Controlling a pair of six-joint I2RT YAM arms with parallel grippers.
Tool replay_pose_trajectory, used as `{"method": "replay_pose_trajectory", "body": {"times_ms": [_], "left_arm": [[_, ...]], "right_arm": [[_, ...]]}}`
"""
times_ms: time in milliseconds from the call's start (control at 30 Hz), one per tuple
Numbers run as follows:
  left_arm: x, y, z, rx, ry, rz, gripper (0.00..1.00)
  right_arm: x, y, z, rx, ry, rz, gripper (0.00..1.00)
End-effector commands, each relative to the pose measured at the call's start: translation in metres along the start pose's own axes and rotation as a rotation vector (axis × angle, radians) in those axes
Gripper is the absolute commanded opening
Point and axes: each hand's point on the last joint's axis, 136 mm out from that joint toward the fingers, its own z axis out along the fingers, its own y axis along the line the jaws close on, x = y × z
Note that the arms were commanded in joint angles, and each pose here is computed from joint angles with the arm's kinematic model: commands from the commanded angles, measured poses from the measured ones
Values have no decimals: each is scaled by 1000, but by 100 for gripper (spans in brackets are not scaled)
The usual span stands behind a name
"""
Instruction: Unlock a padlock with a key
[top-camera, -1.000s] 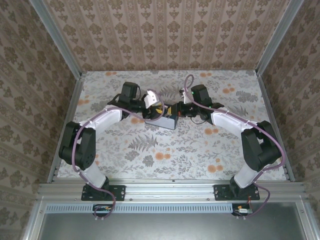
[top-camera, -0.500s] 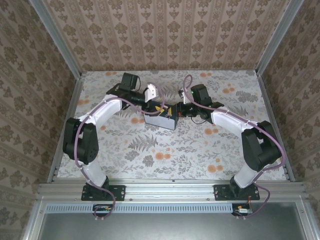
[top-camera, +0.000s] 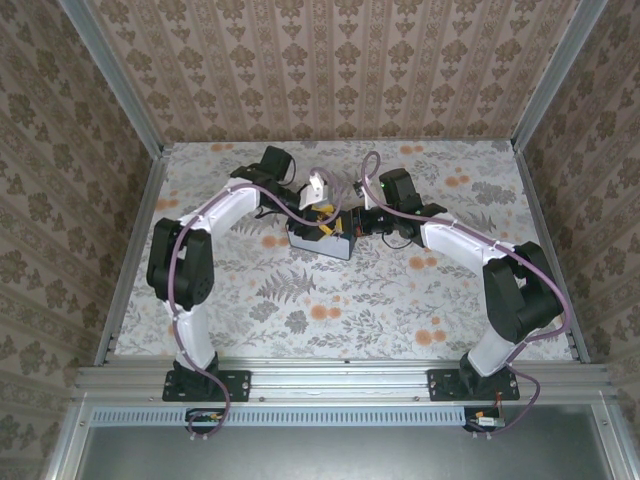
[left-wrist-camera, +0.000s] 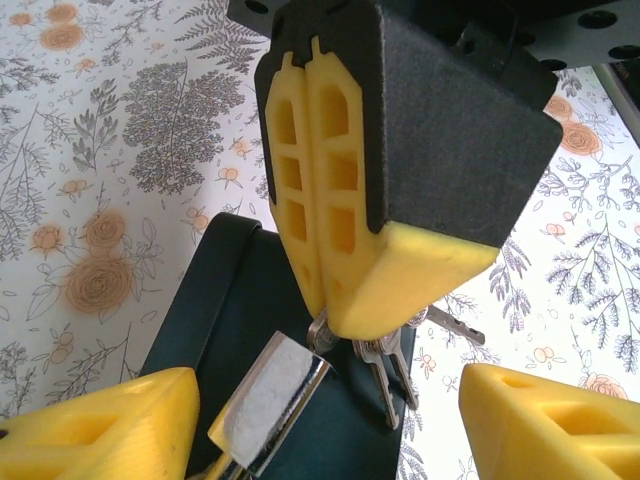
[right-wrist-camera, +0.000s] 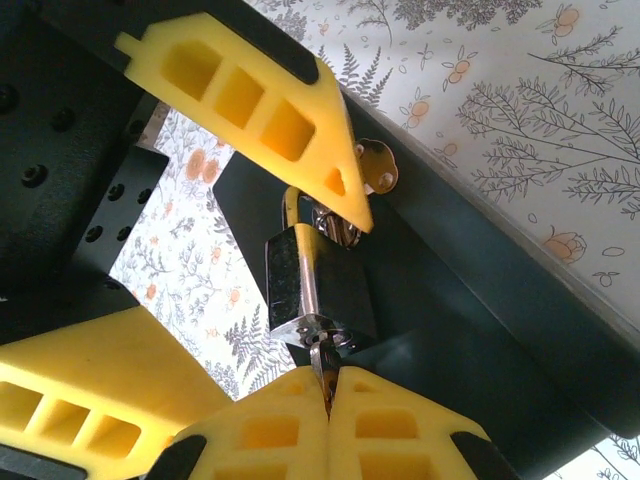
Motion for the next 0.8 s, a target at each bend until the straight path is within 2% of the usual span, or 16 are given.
{"method": "replay_pose_trajectory", "body": {"times_ms": [0, 233, 400, 500, 633, 767], "left_arm": [[1, -7, 10, 58, -7, -36, 70], [4, -8, 12, 67, 13, -39, 55], [9, -10, 12, 43, 13, -27, 28], [10, -10, 12, 36, 6, -28, 22], [7, -12, 10, 32, -17, -20, 18], [5, -15, 9, 35, -35, -17, 14]], "right_arm": [[-3, 4, -3, 22, 6, -32, 0], [-2, 2, -1, 20, 7, -34, 0], [-3, 4, 0, 8, 27, -18, 1], [-5, 4, 1, -4, 23, 2, 1], [-6, 8, 2, -34, 30, 20, 8], [-8, 7, -1, -42, 21, 32, 10]]}}
